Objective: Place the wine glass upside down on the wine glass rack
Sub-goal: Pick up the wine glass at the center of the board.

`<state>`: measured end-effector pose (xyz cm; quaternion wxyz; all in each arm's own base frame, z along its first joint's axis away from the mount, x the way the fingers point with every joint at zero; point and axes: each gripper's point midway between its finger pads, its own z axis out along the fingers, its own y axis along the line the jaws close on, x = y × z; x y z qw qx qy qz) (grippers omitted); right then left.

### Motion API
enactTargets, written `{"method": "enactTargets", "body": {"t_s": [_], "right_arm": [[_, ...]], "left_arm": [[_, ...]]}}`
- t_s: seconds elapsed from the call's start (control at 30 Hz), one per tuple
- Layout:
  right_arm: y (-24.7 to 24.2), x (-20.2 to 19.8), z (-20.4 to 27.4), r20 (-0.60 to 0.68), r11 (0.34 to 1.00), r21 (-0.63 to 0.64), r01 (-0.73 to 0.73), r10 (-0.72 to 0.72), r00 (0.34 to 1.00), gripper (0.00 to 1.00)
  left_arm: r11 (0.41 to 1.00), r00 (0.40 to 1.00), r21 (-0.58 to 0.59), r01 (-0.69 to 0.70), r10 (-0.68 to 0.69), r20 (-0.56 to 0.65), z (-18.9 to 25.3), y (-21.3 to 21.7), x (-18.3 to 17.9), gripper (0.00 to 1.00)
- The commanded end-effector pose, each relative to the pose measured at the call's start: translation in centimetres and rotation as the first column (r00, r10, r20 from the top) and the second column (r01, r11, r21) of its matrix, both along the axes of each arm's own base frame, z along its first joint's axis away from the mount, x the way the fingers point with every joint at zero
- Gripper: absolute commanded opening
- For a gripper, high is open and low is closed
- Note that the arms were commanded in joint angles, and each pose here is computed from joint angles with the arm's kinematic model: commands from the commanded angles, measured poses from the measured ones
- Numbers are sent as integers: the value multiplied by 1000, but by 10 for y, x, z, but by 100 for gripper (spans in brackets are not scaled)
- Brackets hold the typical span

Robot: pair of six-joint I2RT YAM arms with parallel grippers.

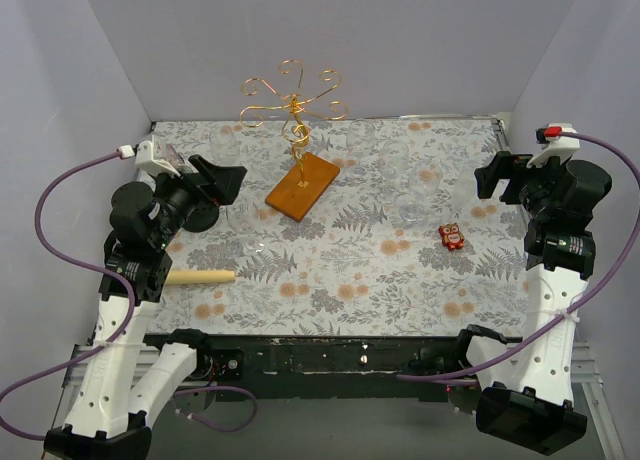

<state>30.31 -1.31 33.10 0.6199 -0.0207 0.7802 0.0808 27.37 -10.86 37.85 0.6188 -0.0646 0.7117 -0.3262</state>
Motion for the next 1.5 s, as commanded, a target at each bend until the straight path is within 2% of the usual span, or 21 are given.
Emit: {"method": "enactTargets", "body": {"t_s": [0.0,0.1,0.27,0.37,0.5,0.67,0.83,1.07,1.23,1.47], "right_arm": [[-4,2,24,64,1000,-10,19,-18,998,98],[-4,1,24,62,1000,-17,19,-18,998,98],[-1,1,20,68,991,-123,-45,54,996,98],[8,-2,18,72,971,-199,-130,147,987,98],[36,-13,8,43,870,-337,-359,396,917,98],[56,-30,-4,-16,737,-426,-525,574,818,98],[55,-25,4,-22,764,-372,-528,561,828,98],[37,0,0,-167,827,-233,-512,484,859,96],[20,16,-13,-266,873,-169,-458,408,874,88],[13,30,-35,-336,890,-134,-436,373,865,73]], "left_arm": [[1000,999,-9,29,-29,18,12,-5,-6,98],[999,999,-8,33,-33,11,9,-6,-6,98],[999,999,-5,40,-40,-1,3,-7,-5,98],[999,999,-4,47,-47,-8,1,-8,-6,98],[999,998,1,53,-53,-17,-2,-9,-6,98],[998,998,6,57,-57,-30,-6,-9,-8,98],[998,998,10,55,-55,-38,-9,-8,-10,98],[998,997,7,58,-58,-44,-11,-8,-12,98],[998,997,6,58,-58,-44,-12,-8,-13,98],[998,997,8,55,-55,-48,-15,-8,-13,98]]}}
